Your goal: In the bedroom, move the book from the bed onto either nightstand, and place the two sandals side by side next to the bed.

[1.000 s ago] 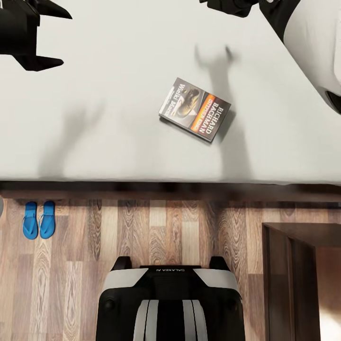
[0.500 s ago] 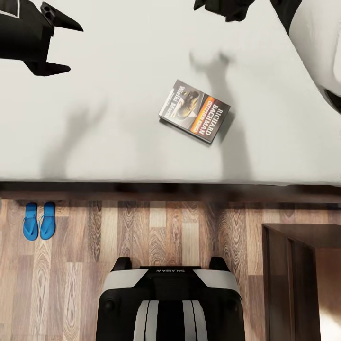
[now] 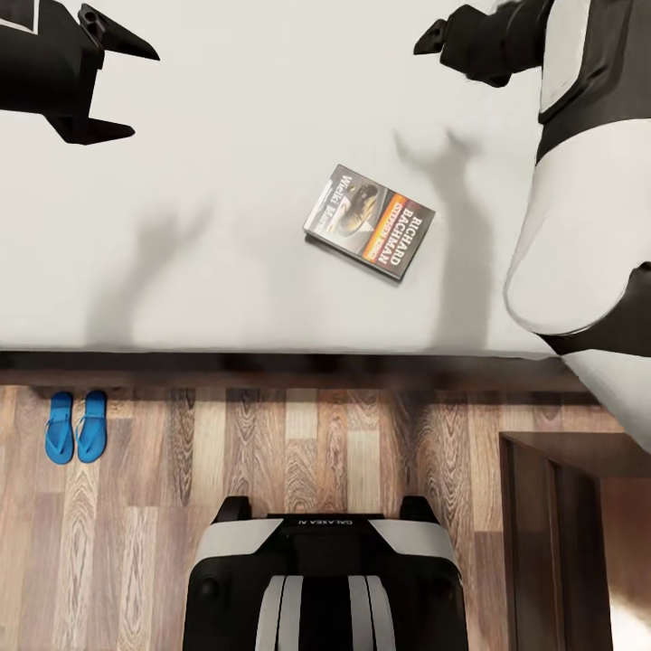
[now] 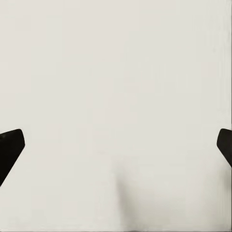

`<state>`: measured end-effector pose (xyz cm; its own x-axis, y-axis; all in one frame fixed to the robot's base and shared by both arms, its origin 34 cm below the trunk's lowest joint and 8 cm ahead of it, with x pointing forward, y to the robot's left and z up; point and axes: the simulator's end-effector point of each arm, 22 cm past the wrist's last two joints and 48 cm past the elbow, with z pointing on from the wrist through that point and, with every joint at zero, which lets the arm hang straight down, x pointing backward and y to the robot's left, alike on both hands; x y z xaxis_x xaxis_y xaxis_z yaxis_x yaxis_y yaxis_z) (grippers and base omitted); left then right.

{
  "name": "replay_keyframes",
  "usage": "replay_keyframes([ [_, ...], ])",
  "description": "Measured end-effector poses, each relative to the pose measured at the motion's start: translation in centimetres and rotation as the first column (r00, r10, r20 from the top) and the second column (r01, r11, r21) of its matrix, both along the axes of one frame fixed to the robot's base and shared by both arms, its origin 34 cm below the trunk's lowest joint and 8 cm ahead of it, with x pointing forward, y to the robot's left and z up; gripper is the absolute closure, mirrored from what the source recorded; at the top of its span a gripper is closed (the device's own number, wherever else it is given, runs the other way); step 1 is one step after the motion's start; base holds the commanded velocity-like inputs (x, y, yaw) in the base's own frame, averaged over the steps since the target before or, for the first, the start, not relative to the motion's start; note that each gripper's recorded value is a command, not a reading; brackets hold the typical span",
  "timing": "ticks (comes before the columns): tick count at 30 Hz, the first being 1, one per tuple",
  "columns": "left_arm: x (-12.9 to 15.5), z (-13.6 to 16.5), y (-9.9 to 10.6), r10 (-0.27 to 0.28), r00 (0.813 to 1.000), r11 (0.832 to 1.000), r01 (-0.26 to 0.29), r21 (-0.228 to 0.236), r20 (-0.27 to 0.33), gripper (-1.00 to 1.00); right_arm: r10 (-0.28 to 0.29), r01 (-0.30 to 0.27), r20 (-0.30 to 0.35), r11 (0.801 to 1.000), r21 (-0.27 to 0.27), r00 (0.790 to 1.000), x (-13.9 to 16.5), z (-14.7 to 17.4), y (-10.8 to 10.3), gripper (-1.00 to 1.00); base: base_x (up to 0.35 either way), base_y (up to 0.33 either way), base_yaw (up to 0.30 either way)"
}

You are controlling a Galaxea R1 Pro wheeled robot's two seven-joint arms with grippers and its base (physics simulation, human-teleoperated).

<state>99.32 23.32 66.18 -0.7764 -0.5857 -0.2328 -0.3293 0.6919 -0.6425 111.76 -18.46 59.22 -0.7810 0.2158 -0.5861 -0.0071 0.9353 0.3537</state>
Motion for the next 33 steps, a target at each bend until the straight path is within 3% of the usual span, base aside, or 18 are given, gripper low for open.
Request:
replay_keyframes([
  [2, 0.0, 0.3, 0.0, 0.0, 1.0, 1.0, 0.0, 0.0, 0.004, -1.0, 0.011, -0.011, 0.014, 1.0, -0.018, 1.0, -0.4, 0.8, -0.2, -1.0, 0.0, 0.0, 0.0],
  [4, 0.1, 0.7, 0.0, -0.001, 1.0, 1.0, 0.001, 0.001, 0.011, -1.0, 0.045, -0.041, 0.057, 0.996, -0.074, 0.997, -1.8, 2.3, -0.1, -1.0, 0.0, 0.0, 0.0],
  [7, 0.1, 1.3, -0.1, -0.004, 1.0, 1.0, 0.004, 0.003, 0.021, -1.0, 0.087, -0.078, 0.105, 0.994, -0.082, 0.991, -3.3, 3.7, 1.3, -1.0, 0.0, 0.0, 0.0],
  [12, 0.1, 2.1, -0.2, -0.006, 0.999, 1.0, 0.006, 0.004, 0.033, -1.0, 0.129, -0.125, 0.15, 0.991, -0.036, 0.98, -4.1, 5.2, 3.6, -1.0, 0.0, 0.0, 0.0],
  [16, 0.1, 2.8, -0.3, -0.01, 0.999, 1.0, 0.01, 0.004, 0.044, -1.0, 0.164, -0.165, 0.131, 0.986, 0.001, 0.978, -5.9, 3.7, 5.4, -1.0, 0.0, 0.0, 0.0],
  [23, 0.0, 3.8, -0.6, -0.016, 0.998, 1.0, 0.016, -0.003, 0.055, -1.0, 0.199, -0.215, 0.139, 0.969, 0.118, 0.97, -7.5, 4.0, 8.3, -1.0, 0.0, 0.0, 0.0],
  [33, -0.8, 5.1, -1.2, -0.042, 0.998, 0.998, 0.045, -0.036, 0.056, -1.0, 0.207, -0.228, 0.12, 0.952, 0.203, 0.971, -9.9, 3.0, 9.5, -1.0, 0.0, 0.0, 0.0],
])
